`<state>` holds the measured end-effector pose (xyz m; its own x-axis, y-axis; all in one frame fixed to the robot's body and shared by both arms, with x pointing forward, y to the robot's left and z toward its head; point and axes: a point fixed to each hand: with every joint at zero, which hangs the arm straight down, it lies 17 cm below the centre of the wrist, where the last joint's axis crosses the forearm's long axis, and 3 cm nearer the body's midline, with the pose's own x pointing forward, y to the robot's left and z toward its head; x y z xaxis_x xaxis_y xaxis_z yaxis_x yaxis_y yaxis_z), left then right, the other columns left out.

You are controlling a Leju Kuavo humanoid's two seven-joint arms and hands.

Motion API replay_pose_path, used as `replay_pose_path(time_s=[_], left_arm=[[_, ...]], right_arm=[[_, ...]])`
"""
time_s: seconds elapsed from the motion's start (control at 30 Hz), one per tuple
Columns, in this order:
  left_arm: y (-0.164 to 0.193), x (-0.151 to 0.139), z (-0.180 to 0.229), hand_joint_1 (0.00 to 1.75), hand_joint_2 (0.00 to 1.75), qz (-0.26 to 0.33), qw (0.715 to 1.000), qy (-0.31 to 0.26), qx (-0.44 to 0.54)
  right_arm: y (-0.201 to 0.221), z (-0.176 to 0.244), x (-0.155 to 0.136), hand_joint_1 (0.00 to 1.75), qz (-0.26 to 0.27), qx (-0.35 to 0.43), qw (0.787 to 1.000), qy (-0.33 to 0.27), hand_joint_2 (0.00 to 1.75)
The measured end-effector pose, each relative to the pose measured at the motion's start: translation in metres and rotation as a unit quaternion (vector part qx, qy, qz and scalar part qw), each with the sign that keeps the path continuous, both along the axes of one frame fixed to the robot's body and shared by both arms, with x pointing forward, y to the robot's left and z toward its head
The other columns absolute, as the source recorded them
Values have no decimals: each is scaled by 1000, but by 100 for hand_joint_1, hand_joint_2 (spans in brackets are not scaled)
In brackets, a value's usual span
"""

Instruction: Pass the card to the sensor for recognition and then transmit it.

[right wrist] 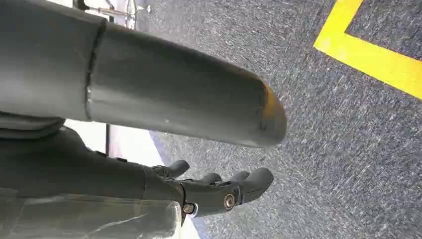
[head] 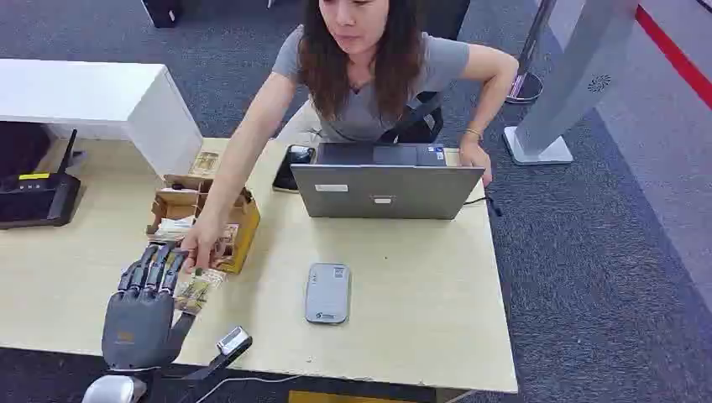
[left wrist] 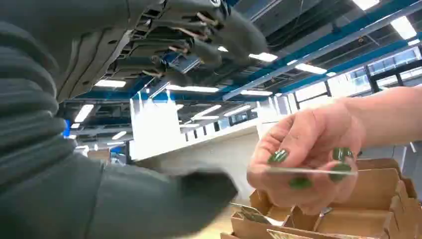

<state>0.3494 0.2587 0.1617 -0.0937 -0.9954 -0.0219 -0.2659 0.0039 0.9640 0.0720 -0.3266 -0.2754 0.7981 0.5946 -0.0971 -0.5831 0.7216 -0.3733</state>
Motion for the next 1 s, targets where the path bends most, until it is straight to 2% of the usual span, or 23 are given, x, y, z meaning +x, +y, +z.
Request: replay_pose_path(time_s=[1.0], left_arm=[[-2, 3, 4, 175, 175, 2, 1000, -3, 3]], right_arm=[[1, 0, 1, 0, 3, 2, 1000, -1, 0]])
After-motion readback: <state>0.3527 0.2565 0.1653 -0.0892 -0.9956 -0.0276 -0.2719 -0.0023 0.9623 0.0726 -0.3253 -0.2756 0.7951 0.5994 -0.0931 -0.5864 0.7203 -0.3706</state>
